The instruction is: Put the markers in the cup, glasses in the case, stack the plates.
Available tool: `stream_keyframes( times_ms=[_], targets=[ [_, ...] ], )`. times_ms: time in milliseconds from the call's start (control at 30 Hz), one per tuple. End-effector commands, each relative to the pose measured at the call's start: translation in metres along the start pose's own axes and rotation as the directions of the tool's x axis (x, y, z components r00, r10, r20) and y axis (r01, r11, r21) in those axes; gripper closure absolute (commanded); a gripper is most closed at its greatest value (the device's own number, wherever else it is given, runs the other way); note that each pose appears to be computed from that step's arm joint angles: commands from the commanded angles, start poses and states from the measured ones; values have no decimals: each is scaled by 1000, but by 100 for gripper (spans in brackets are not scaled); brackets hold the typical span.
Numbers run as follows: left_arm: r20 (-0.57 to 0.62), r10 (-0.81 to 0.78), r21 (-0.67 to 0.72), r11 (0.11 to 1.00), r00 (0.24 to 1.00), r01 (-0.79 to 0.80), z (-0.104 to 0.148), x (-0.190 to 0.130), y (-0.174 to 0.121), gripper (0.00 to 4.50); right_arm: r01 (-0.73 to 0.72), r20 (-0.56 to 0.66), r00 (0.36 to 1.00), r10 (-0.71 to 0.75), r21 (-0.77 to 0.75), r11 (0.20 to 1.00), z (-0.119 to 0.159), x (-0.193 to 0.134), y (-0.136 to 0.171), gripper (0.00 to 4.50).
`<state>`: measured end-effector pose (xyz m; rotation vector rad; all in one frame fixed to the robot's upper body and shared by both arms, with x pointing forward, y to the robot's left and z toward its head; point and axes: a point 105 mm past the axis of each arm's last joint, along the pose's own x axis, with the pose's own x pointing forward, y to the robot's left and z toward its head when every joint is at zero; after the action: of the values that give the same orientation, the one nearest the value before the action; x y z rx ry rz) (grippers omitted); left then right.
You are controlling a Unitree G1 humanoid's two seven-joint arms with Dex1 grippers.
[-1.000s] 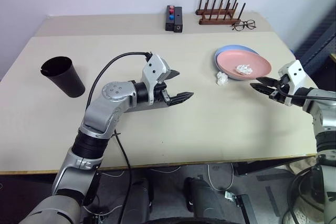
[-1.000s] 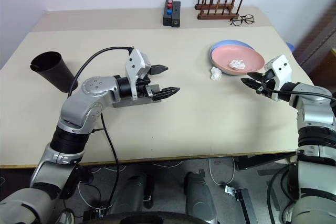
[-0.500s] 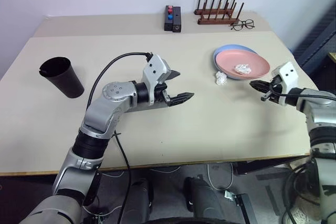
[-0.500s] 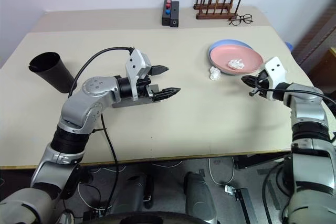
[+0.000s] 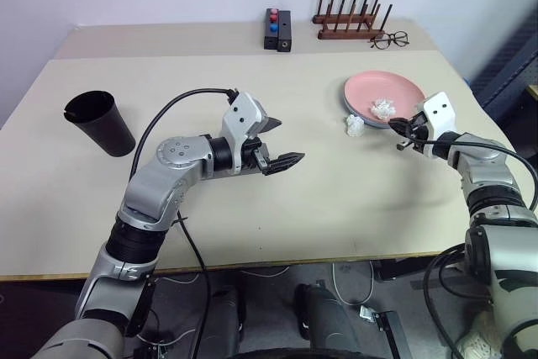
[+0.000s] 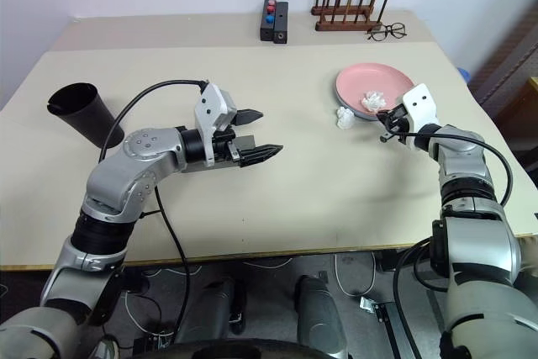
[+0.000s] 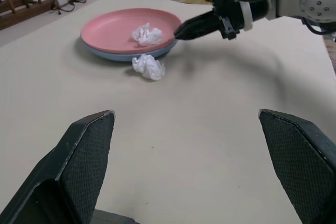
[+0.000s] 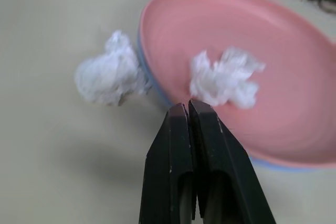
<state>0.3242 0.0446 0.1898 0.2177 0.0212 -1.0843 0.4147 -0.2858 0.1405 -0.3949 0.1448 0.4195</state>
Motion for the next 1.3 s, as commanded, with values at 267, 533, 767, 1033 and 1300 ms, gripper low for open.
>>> stream_keyframes(
  times_ms=[267,533,767,1033,1300],
  targets=[
    [50,-12,18,1000,999,11,13,2,-3,0,-135,105,986,132,20,991,26,8,18,394],
    [60,7,18,1000,998,-8,15,0,0,0,-135,126,984,123,90,987,25,23,33,66],
    [49,33,19,999,998,-34,14,-6,2,0,-174,106,982,157,168,970,17,31,46,66],
    [46,51,19,998,998,-52,14,-9,3,0,-232,58,973,225,216,948,1,30,59,66],
    [48,57,18,998,997,-57,15,-10,3,0,-169,29,986,167,227,959,-3,33,54,66]
  ],
)
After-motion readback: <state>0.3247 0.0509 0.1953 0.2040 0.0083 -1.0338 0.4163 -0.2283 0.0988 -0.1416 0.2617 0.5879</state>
